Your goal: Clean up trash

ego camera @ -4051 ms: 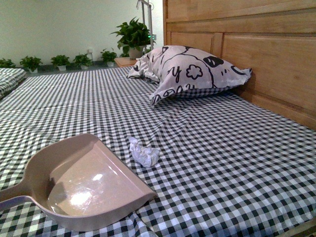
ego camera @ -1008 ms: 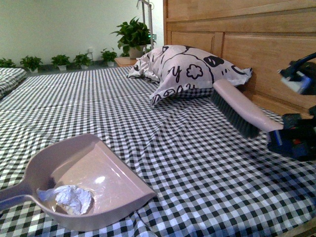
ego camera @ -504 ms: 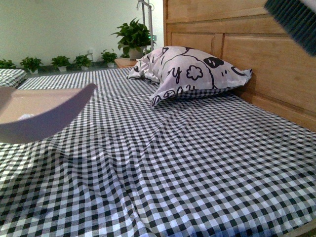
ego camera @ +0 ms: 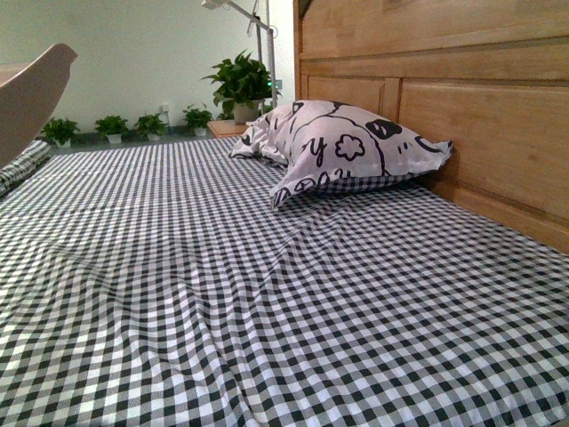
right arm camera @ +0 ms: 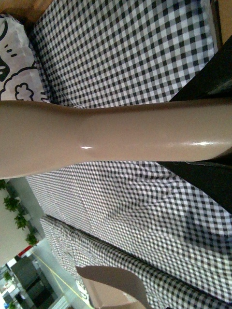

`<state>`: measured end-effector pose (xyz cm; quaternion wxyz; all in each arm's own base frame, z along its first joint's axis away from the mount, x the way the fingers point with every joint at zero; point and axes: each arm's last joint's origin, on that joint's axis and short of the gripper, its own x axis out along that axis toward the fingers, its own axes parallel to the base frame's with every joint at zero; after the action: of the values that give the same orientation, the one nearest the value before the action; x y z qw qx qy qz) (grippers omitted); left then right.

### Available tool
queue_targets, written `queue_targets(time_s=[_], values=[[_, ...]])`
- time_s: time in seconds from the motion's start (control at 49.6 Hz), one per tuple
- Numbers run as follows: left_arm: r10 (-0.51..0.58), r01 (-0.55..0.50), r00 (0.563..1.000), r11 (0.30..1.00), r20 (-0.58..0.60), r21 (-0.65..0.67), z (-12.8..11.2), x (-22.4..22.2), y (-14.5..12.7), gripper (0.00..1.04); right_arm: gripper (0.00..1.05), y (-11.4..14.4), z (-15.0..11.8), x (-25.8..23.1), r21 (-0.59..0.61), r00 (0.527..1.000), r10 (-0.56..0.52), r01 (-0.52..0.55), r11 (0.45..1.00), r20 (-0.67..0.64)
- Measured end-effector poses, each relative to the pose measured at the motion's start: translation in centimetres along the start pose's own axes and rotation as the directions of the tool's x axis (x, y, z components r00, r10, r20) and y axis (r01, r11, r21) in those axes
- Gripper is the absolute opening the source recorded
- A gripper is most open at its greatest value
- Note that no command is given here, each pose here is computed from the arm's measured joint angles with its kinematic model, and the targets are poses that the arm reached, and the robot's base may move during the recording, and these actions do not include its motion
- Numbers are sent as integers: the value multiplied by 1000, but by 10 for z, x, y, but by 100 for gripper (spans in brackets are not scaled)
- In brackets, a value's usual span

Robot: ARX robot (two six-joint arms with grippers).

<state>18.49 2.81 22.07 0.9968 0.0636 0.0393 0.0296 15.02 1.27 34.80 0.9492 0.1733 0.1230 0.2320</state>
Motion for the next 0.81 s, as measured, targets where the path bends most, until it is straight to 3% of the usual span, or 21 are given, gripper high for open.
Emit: queue_targets(time_s=[0.282, 0.423, 0.806], values=[[-8, 7, 995, 1000, 97, 16, 14, -60, -16, 28, 19, 38, -11, -25, 89, 995, -85, 81, 993, 50], [-19, 17, 989, 1000, 145, 14, 17, -88, -28, 28, 19, 41, -9, -36, 107, 989, -114, 104, 989, 91], [-37, 35, 989, 999, 141, 16, 11, -90, -39, 28, 19, 35, -10, -38, 96, 983, -165, 157, 983, 76]])
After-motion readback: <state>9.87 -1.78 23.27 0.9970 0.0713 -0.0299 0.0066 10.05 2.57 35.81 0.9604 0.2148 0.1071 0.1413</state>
